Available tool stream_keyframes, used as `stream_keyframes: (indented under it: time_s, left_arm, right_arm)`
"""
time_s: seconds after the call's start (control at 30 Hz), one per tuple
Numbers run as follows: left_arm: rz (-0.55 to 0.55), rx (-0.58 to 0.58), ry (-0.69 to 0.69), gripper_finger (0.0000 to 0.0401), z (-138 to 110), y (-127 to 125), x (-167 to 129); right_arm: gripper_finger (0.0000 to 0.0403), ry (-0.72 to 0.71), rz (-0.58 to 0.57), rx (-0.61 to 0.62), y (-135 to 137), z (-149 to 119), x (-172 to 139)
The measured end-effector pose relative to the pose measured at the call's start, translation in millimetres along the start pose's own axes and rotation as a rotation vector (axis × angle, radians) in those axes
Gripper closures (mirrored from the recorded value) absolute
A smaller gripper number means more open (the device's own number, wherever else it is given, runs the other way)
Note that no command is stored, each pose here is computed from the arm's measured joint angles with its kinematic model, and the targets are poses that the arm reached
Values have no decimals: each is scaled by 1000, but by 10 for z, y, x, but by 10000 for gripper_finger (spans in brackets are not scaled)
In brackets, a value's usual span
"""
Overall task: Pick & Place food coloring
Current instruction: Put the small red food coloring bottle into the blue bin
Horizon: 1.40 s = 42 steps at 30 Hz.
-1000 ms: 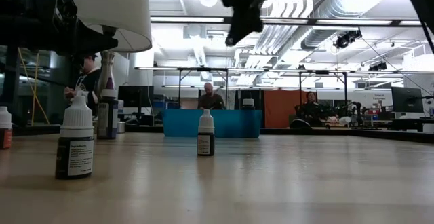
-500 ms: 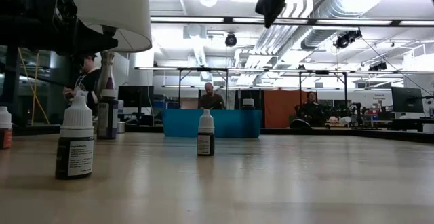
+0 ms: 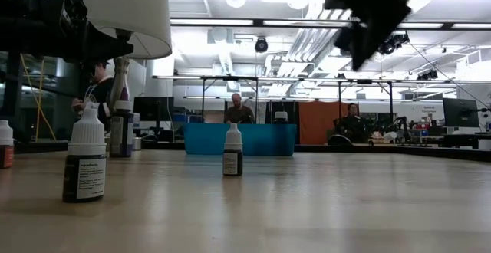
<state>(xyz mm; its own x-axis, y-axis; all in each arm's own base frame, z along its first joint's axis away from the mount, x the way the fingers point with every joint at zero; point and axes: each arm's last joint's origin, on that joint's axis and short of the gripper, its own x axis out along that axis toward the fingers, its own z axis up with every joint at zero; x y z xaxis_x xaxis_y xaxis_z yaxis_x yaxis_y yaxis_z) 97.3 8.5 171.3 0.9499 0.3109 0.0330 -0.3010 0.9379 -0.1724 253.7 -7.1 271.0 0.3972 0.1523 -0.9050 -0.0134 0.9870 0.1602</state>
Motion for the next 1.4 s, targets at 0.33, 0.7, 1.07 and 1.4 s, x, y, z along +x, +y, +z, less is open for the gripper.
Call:
stream_keyframes:
  time_s: [0.33,0.7,1.07,1.4]
  left_arm:
    - [0,0,0,401,0,0,0]
    - [0,0,0,401,0,0,0]
    - [0,0,0,401,-1,0,0]
    - [0,0,0,401,1,0,0]
  right_arm:
    - [244,-40,57,-107,247,-467,590]
    - [245,-180,77,-210,443,-528,795]
    - [245,-258,56,-265,642,-413,738]
    - [246,-201,25,-308,768,-23,780]
